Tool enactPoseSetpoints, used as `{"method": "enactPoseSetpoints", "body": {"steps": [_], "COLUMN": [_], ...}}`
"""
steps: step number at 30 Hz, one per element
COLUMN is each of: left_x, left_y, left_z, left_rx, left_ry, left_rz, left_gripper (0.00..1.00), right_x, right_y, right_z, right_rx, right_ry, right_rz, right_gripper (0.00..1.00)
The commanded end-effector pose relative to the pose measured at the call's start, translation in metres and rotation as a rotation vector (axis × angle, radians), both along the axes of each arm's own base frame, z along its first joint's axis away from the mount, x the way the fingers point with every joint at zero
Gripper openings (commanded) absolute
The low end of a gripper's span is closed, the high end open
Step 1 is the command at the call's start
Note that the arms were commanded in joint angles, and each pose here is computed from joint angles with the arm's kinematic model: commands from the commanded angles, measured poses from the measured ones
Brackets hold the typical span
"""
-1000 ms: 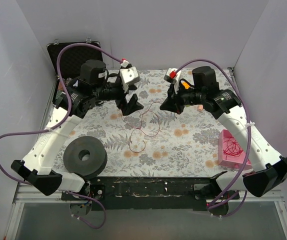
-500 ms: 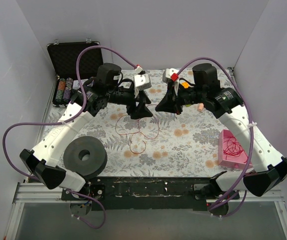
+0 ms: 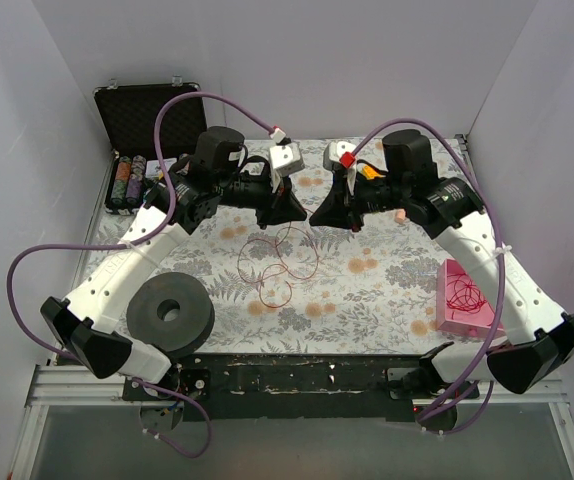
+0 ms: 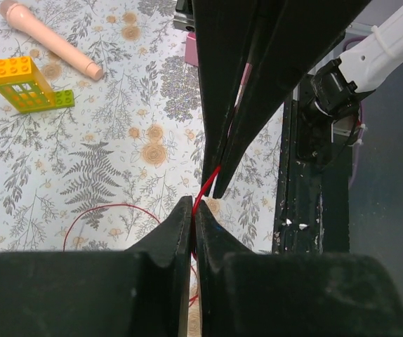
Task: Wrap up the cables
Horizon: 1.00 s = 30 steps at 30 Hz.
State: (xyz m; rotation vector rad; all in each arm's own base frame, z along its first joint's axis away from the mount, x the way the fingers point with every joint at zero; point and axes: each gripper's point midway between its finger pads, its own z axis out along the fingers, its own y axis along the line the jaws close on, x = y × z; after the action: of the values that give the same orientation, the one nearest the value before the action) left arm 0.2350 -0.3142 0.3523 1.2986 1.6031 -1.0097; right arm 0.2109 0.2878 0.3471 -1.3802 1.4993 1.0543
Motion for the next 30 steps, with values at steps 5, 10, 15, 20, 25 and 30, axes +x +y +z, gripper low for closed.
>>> {"method": "enactPoseSetpoints", "body": {"steps": [5,10,15,20,25,30], "left_x": [0.024,0.093,0.142,0.167,0.176,0.167], "left_y": [0.022,0.094,0.151,0.176,0.195,0.197], "left_z": [0.029,0.038,0.039,0.046,0.048,0.04], "left_rx": [-0.018,0.016,0.008,-0.026,-0.041,-0.031], "left_ry": [-0.045,-0.17,-0.288,-0.329,-0.317,-0.311], "left_rz": [0.256,0.724,0.952,1.036,1.06,1.039], "left_gripper": [0.0,0.0,0.0,0.0,0.0,0.0], "right_x": [0.026,0.058,0.029,-0.005,-0.029,-0.04], "right_y": [-0.006,-0.013,0.037,0.11,0.171,0.211], "right_z": [0.016,0.029,0.006,-0.07,-0.133,-0.184], "right_rx": [0.047,0.214,0.442,0.343,0.199,0.128], "right_ry": [-0.058,0.1,0.43,0.563,0.801,0.967], "right_rz": [-0.204,-0.523,-0.429,-0.478,-0.426,-0.35], "right_gripper": [0.69,0.87,0.88,0.88,0.83,0.81]}}
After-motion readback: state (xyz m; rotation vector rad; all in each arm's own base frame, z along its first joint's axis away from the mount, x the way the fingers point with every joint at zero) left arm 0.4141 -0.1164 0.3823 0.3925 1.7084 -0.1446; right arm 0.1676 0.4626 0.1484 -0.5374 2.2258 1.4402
